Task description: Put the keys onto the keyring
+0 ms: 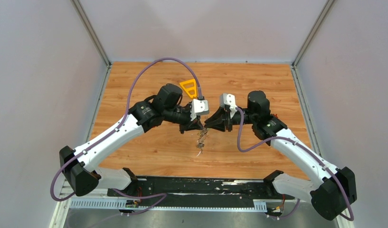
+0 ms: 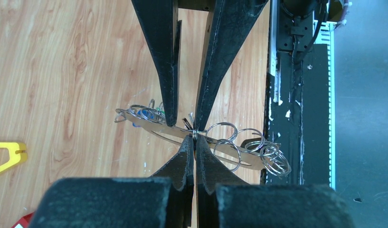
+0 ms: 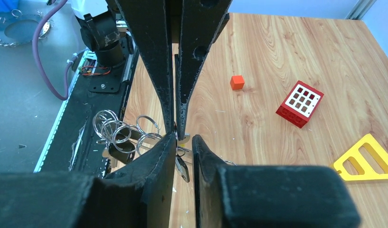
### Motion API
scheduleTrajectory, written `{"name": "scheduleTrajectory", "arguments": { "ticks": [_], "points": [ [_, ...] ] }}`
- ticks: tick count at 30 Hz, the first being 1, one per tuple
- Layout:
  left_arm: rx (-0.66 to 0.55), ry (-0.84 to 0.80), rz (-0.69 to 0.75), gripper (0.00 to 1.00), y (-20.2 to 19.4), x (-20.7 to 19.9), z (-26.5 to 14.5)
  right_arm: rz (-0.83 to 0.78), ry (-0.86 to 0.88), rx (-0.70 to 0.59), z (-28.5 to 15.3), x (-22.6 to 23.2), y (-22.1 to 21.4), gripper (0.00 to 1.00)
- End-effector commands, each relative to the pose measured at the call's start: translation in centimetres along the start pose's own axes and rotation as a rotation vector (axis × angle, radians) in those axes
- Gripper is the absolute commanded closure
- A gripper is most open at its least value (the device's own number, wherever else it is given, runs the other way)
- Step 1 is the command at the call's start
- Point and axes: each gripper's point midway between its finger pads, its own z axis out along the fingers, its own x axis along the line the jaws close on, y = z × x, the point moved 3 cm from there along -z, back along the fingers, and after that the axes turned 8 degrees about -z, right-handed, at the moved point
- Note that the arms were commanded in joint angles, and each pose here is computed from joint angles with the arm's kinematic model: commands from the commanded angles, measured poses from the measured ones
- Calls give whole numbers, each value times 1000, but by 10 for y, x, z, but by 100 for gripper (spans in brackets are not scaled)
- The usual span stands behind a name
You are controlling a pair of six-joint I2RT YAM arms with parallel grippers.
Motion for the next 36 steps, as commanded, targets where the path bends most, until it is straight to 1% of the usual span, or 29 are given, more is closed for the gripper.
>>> {"name": "scheduleTrajectory", "arguments": {
  "ticks": [1,12,26,36],
  "points": [
    [-89,-14,53,100,22,-8,-9,-39,26,-29,2,0,2,80],
    [-101,-4,47,100,24,-7,-9,-40,40,-25,6,3,-3,87],
    [-114,8,44,100,24,-7,-10,-41,98,-26,11,12,-7,81],
    [-123,16,44,100,25,-7,-12,-54,137,-39,12,17,-6,82]
  ]
}}
